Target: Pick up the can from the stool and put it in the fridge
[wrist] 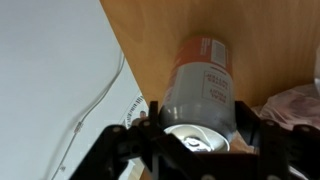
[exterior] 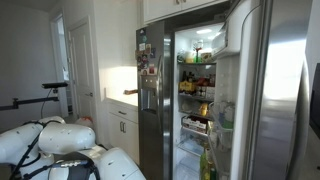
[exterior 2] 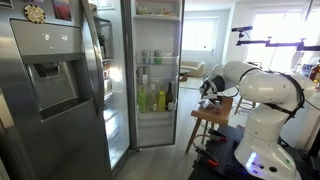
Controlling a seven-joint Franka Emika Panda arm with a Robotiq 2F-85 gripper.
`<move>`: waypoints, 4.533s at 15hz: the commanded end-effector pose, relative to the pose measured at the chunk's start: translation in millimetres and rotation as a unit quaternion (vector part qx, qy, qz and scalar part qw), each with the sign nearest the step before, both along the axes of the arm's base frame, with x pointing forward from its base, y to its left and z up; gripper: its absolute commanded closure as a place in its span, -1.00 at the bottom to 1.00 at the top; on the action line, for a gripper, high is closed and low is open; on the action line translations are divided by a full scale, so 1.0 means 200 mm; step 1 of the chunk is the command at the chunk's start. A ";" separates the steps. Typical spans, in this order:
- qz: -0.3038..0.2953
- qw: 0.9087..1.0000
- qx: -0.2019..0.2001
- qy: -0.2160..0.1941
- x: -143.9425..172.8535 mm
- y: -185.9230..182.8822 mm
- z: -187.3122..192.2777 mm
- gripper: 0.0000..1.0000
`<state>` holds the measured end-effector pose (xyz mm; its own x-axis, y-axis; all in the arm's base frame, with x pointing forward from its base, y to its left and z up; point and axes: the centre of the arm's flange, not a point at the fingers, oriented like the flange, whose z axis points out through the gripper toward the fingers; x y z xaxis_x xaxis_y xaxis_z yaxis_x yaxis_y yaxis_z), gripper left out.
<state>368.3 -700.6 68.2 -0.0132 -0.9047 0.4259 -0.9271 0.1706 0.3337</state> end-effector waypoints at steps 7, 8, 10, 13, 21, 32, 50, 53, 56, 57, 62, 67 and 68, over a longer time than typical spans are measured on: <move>-0.012 0.999 -0.016 -0.051 0.01 -0.07 0.20 0.01; -0.011 0.998 -0.021 -0.057 -0.01 -0.06 0.21 0.01; -0.007 0.997 -0.032 -0.069 -0.03 -0.04 0.23 0.01; 0.005 0.995 -0.051 -0.085 -0.05 -0.01 0.26 0.01; 0.038 0.986 -0.092 -0.132 -0.15 0.04 0.45 0.01; 0.054 0.974 -0.149 -0.159 -0.33 0.18 0.70 0.01; 0.055 0.973 -0.153 -0.164 -0.35 0.26 0.62 -0.49; 0.055 0.973 -0.153 -0.164 -0.34 0.26 0.62 -0.49; 0.055 0.973 -0.153 -0.164 -0.34 0.26 0.62 0.01; 0.059 0.973 -0.148 -0.169 -0.31 0.29 0.63 0.01; 0.110 0.967 -0.123 -0.193 -0.07 0.50 0.72 0.01; 0.172 0.956 -0.101 -0.214 0.15 0.73 0.93 0.01; 0.183 0.954 -0.099 -0.215 0.16 0.77 0.96 0.01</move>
<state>406.1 -578.6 217.3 0.0394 -0.7731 0.6331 -0.9899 -0.1165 -0.0806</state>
